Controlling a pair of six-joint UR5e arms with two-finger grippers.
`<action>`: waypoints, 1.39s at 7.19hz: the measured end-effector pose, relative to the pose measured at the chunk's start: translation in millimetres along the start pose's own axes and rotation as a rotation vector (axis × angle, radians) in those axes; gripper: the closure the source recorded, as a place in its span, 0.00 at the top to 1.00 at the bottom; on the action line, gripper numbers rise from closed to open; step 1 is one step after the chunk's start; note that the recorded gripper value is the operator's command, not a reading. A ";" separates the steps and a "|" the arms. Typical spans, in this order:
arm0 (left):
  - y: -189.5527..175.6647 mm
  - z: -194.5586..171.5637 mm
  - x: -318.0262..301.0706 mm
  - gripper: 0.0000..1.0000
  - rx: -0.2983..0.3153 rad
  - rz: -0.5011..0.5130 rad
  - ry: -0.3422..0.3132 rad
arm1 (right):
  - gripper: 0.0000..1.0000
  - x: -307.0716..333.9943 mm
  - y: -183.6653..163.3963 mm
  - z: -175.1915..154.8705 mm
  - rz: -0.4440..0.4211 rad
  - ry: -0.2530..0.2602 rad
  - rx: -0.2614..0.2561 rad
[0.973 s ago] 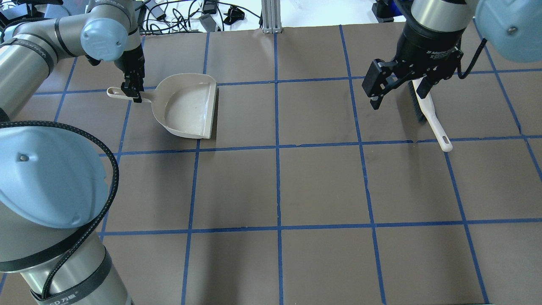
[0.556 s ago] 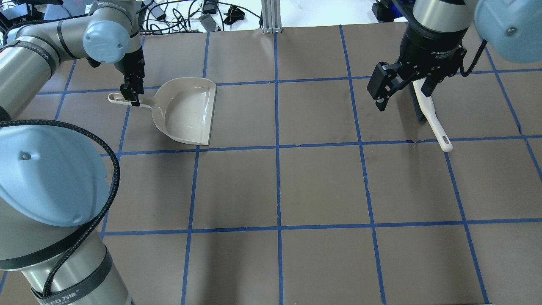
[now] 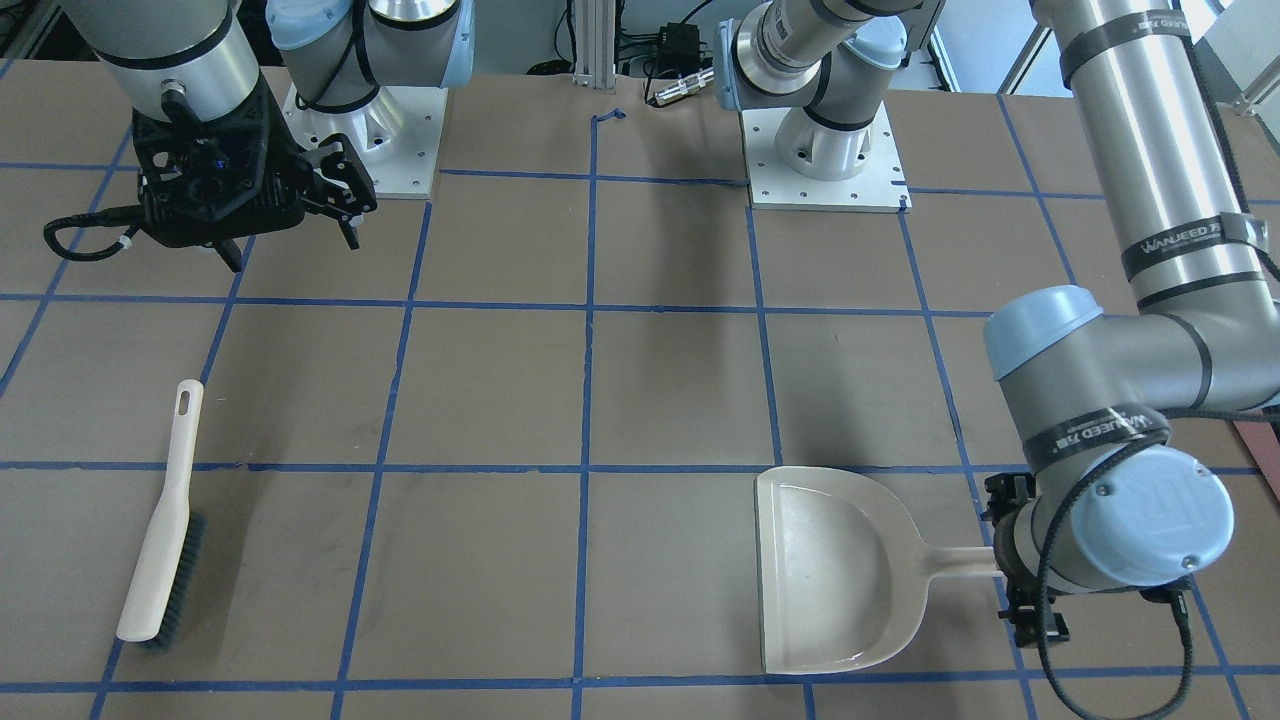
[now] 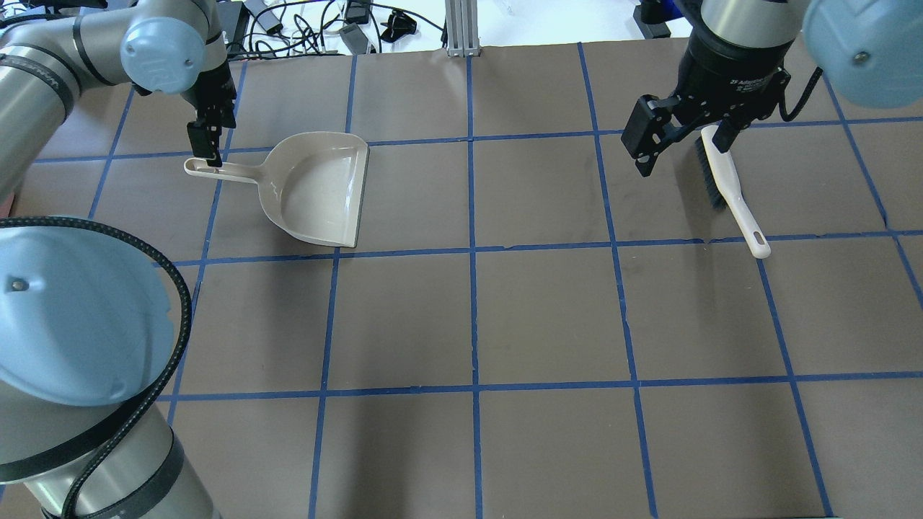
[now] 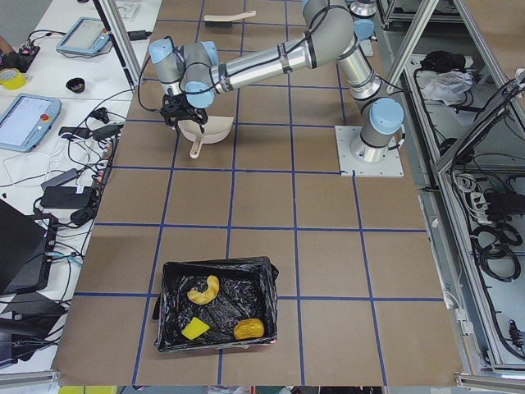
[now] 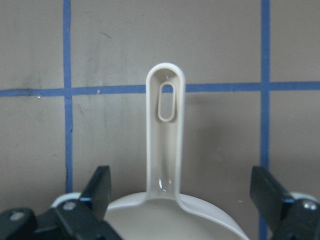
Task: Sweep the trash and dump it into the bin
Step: 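Open the left gripper and raise it away from the dustpan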
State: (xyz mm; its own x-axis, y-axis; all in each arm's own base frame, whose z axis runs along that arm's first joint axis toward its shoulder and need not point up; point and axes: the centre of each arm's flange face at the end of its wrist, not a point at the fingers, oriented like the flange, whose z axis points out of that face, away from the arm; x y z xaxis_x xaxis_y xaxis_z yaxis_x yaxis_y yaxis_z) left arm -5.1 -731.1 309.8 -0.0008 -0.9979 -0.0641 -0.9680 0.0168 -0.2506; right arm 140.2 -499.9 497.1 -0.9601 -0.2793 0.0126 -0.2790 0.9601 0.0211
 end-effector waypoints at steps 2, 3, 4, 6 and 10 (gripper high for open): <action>-29.9 -55.7 2.9 1.00 0.030 -0.004 0.163 | 1.00 -2.1 -3.5 -1.3 0.003 -0.022 0.029; -44.1 -81.0 -2.3 1.00 0.054 0.074 0.205 | 1.00 -2.6 -3.7 -1.4 0.006 -0.028 0.031; -58.0 -109.1 -11.9 1.00 0.097 0.208 0.236 | 1.00 -2.8 -3.7 -1.2 0.009 -0.030 0.031; -70.3 -160.0 -39.2 1.00 0.135 0.411 0.268 | 1.00 -2.8 -3.9 -0.7 0.011 -0.031 0.030; 11.5 -210.6 -109.8 1.00 -0.025 0.986 0.276 | 1.00 -2.7 -3.9 -0.4 0.012 -0.031 0.028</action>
State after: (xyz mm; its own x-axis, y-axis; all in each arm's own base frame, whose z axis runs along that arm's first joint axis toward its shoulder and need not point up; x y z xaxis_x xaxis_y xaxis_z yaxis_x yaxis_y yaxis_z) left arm -69.0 -634.4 517.4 -0.8543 -0.5198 -0.0055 -0.5099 0.8399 -0.1861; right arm 143.9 -502.9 497.4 -0.9633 -0.2679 -0.0179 -0.2678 0.9634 -0.0068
